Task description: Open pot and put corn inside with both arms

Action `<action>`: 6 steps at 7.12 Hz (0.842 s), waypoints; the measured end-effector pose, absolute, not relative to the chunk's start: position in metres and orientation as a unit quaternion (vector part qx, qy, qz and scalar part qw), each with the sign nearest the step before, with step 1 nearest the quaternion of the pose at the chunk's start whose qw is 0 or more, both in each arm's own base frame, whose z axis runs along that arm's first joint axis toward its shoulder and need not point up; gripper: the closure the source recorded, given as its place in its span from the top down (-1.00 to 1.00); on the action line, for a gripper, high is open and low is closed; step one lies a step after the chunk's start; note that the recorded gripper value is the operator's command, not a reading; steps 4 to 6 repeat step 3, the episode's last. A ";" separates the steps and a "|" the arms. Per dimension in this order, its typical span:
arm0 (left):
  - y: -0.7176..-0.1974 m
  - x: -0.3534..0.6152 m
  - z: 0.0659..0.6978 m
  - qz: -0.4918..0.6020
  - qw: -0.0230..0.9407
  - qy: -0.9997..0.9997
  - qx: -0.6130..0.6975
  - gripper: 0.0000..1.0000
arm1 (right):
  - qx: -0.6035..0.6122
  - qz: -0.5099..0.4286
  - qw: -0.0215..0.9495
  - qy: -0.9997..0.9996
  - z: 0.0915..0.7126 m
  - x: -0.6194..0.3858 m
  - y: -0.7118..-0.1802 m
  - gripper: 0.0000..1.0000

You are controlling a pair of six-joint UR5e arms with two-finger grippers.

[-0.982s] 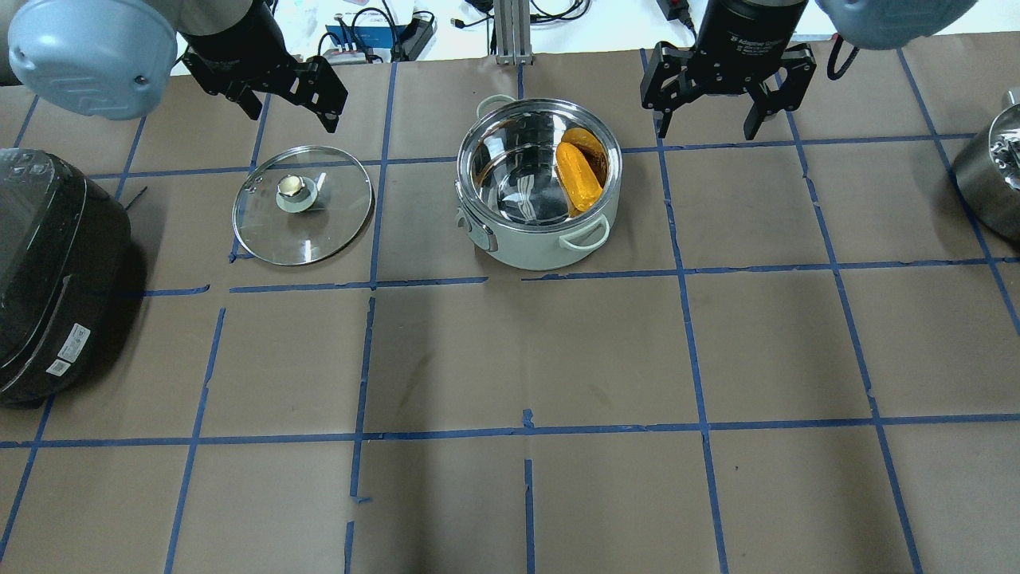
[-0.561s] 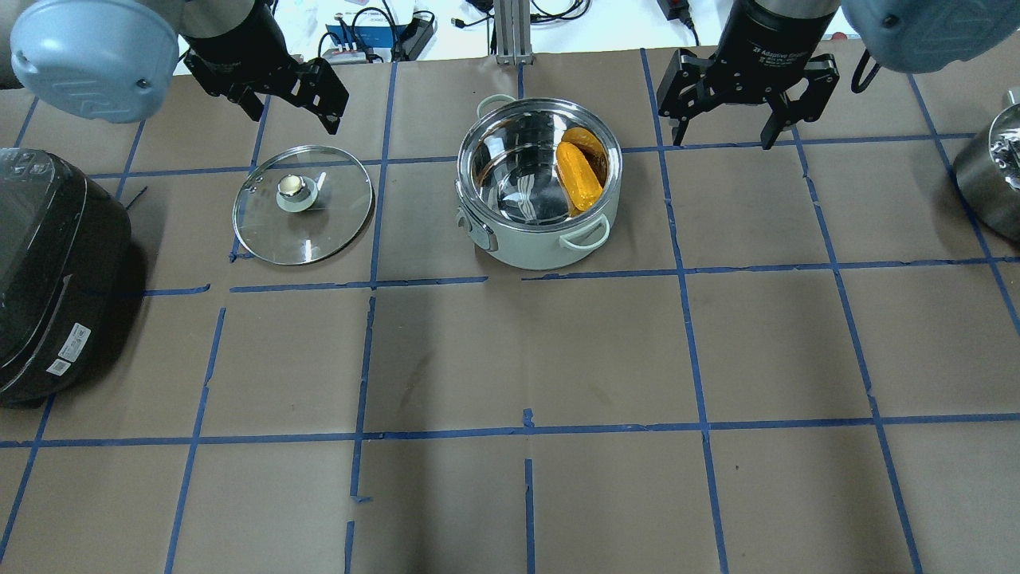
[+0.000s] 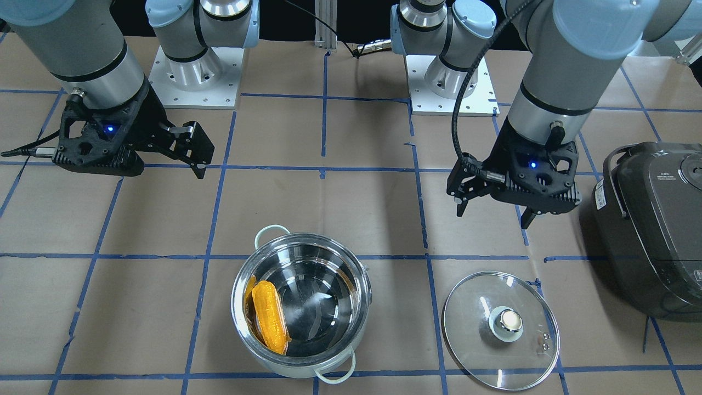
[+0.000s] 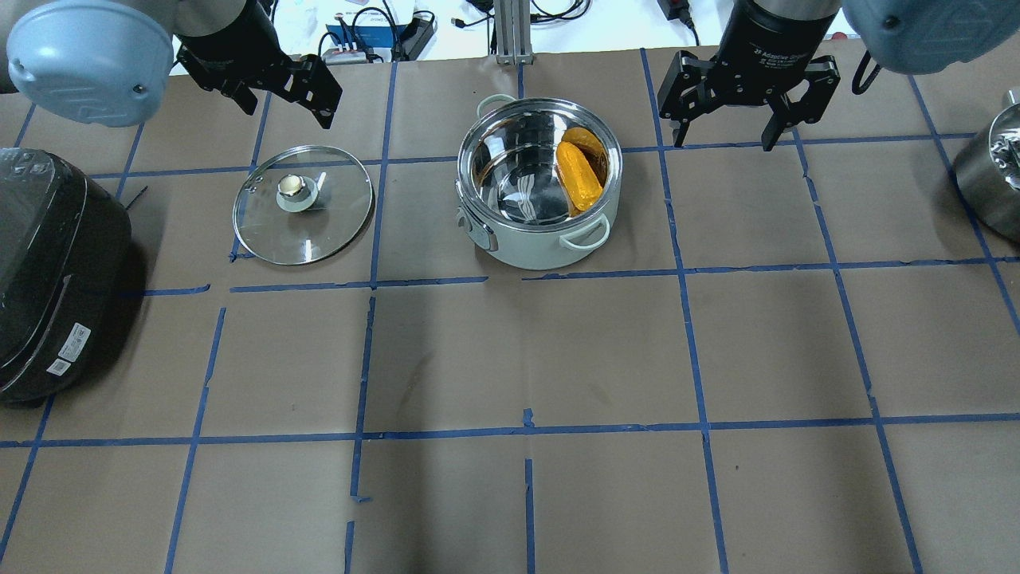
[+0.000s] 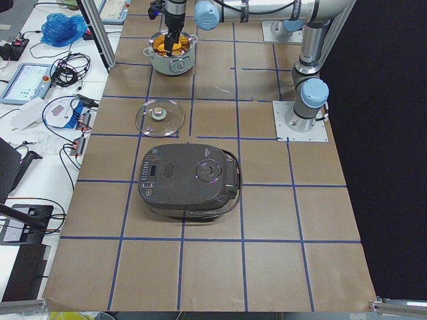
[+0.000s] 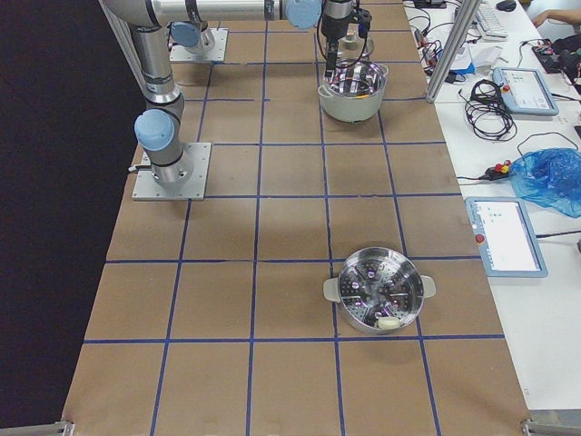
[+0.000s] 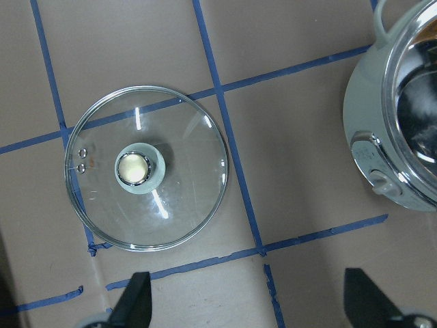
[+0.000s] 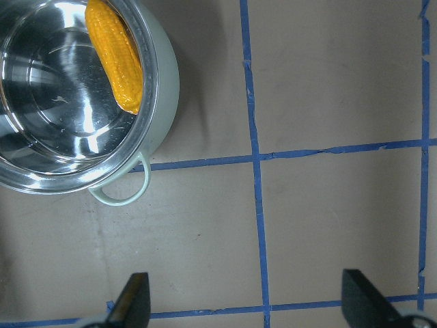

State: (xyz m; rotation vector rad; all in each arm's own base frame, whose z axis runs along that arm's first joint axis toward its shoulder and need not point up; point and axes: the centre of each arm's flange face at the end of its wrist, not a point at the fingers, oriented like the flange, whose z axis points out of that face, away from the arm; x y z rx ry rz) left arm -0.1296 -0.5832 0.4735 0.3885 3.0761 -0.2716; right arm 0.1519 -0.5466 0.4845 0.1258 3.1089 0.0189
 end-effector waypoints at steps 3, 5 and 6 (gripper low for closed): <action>-0.568 -0.134 0.479 -0.083 0.005 0.988 0.131 1.00 | 0.037 0.009 0.014 0.999 0.483 0.155 -0.545 1.00; -0.568 -0.134 0.479 -0.083 0.005 0.988 0.131 1.00 | 0.037 0.009 0.014 0.999 0.483 0.155 -0.545 1.00; -0.568 -0.134 0.479 -0.083 0.005 0.988 0.131 1.00 | 0.037 0.009 0.014 0.999 0.483 0.155 -0.545 1.00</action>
